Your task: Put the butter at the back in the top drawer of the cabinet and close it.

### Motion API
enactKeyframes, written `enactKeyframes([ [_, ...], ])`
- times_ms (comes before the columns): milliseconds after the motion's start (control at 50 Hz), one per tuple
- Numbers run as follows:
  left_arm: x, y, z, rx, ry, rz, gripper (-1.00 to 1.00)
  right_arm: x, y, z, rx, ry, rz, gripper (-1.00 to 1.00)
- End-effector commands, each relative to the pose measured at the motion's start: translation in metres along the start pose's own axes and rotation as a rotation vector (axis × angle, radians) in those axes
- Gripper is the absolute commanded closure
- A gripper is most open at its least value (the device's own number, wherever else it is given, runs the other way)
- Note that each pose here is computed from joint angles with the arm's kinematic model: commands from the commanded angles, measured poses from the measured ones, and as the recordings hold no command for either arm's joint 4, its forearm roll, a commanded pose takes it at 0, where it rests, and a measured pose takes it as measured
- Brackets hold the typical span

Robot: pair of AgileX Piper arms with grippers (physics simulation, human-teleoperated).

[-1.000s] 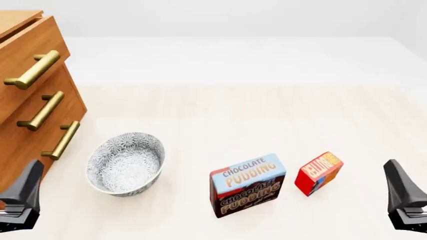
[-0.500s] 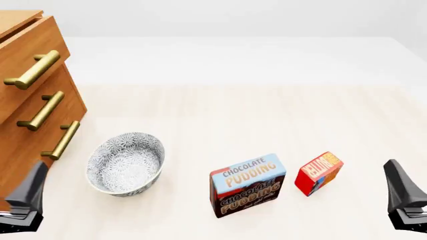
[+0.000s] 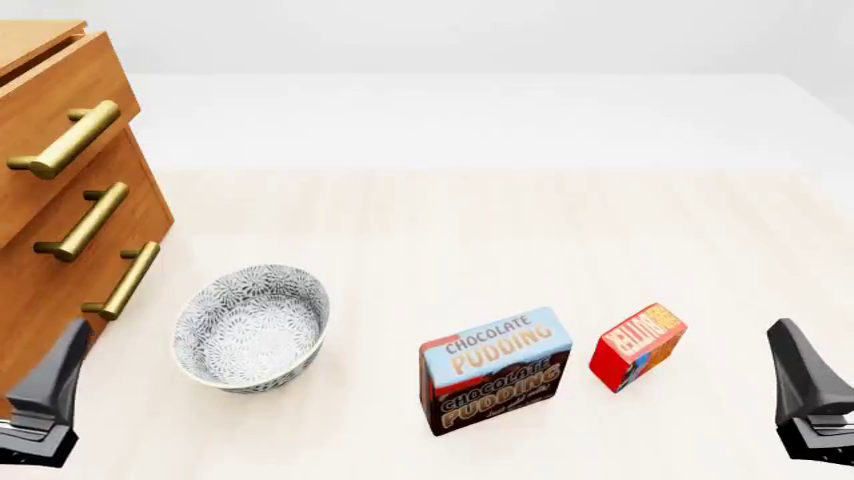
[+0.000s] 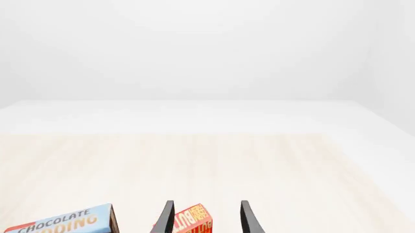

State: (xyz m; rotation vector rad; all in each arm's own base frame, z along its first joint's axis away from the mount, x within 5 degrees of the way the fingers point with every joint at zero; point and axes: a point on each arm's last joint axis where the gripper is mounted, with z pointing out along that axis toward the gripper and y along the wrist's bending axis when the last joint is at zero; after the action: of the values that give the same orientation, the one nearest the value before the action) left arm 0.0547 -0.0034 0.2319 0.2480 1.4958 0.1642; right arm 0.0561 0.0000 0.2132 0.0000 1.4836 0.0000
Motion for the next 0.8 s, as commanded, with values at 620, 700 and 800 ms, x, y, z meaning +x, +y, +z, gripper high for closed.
enactKeyframes([
  [620, -0.048, 0.009, 0.002, 0.074, -0.013, 0.293, -1.00, 0.000, 0.000, 0.000, 0.000, 0.000, 0.000, -1.00],
  [700, -0.052, 0.010, 0.003, 0.080, -0.012, 0.329, -1.00, 0.000, 0.000, 0.000, 0.000, 0.000, 0.000, -1.00],
  [800, -0.055, 0.010, 0.004, 0.088, -0.009, 0.363, -1.00, 0.000, 0.000, 0.000, 0.000, 0.000, 0.000, -1.00],
])
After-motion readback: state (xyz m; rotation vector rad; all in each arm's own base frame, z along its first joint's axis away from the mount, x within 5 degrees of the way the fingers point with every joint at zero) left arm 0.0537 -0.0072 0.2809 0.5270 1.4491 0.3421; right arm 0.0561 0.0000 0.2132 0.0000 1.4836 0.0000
